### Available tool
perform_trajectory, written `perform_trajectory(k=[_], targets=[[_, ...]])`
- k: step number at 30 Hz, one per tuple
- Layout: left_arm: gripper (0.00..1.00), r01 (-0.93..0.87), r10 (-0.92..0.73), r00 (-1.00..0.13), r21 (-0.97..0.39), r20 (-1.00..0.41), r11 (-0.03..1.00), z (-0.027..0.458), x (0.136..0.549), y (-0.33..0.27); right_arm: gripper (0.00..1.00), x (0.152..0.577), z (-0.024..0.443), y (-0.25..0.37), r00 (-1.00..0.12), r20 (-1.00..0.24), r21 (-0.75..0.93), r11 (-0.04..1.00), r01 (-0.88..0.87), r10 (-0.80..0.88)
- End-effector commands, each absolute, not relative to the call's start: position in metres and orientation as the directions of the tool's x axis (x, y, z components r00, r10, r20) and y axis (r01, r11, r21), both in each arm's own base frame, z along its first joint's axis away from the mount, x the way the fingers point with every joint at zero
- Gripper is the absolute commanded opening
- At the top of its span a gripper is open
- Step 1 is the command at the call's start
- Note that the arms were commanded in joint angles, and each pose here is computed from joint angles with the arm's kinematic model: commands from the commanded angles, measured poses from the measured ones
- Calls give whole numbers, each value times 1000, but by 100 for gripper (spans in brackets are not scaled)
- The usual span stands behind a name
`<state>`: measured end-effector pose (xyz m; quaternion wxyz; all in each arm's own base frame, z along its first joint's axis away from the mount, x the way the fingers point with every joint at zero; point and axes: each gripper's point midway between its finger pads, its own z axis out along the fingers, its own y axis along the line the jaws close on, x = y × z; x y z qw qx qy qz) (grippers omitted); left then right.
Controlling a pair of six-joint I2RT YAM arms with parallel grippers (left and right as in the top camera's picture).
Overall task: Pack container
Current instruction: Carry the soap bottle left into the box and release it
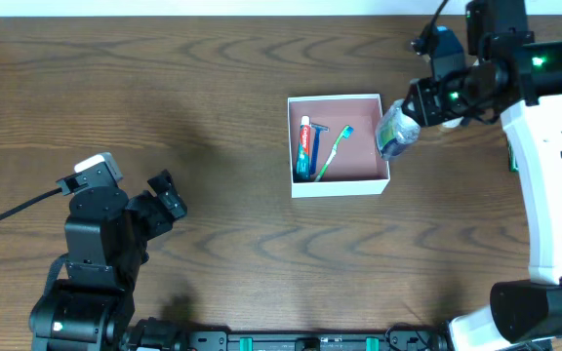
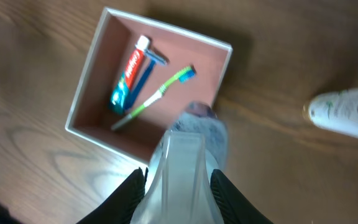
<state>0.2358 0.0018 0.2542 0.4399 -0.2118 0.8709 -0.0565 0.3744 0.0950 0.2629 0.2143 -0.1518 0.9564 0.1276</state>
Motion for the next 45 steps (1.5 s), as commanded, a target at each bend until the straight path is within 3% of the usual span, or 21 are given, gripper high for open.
perform_trajectory(k=[1,9,22,45], targets=[[98,-330,-428,-516,-289,-742,899,255,236,3,31,381,283,111,-836,-512,211,914,-347,-199],[98,-330,-428,-516,-289,-742,899,255,236,3,31,392,288,133,-803,-558,214,900,-380,-207],[98,-330,-428,-516,-289,-742,899,255,236,3,33,421,234,151,-850,-476,232,900,-370,-226],[98,-330,-428,-516,-289,-742,899,255,236,3,37,446,203,148,-858,-459,191,917,-350,-232]])
